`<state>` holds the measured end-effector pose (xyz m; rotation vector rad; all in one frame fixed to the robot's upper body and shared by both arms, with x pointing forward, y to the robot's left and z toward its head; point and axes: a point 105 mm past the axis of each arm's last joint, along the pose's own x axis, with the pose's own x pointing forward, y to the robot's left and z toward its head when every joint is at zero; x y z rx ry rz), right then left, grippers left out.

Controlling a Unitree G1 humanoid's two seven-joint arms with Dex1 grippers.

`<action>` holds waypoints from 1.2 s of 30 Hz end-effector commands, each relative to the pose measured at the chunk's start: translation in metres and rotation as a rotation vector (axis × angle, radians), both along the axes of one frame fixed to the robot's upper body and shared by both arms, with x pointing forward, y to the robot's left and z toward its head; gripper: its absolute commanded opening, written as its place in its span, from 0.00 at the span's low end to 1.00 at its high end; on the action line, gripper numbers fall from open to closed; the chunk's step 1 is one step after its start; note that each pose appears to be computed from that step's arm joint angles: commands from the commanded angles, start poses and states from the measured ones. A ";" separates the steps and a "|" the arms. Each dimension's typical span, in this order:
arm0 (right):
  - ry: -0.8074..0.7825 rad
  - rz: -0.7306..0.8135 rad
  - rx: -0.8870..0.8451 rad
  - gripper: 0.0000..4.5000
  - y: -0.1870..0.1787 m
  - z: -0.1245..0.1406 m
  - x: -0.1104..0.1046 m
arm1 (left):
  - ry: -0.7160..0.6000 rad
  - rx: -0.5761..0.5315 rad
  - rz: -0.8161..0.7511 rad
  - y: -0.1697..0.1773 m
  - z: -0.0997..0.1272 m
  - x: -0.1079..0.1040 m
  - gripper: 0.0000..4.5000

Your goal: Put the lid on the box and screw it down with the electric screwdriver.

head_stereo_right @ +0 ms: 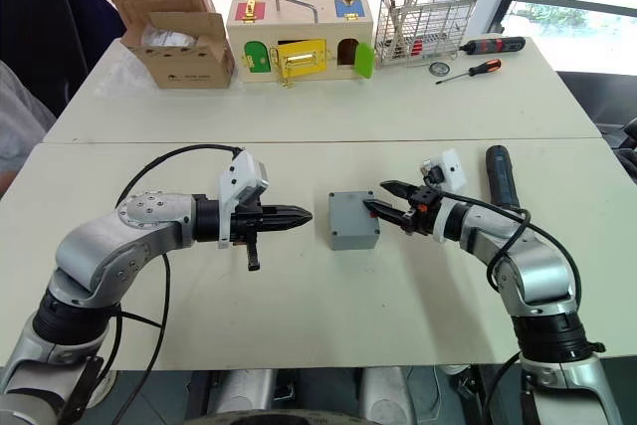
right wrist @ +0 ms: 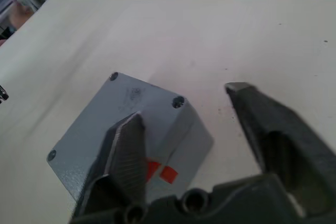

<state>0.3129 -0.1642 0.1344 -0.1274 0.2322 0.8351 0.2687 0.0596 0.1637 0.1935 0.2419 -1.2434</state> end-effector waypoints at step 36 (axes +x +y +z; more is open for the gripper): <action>0.819 -0.540 -0.428 0.99 -0.183 0.009 0.029 | -0.195 -0.022 -0.145 -0.045 0.016 -0.050 0.00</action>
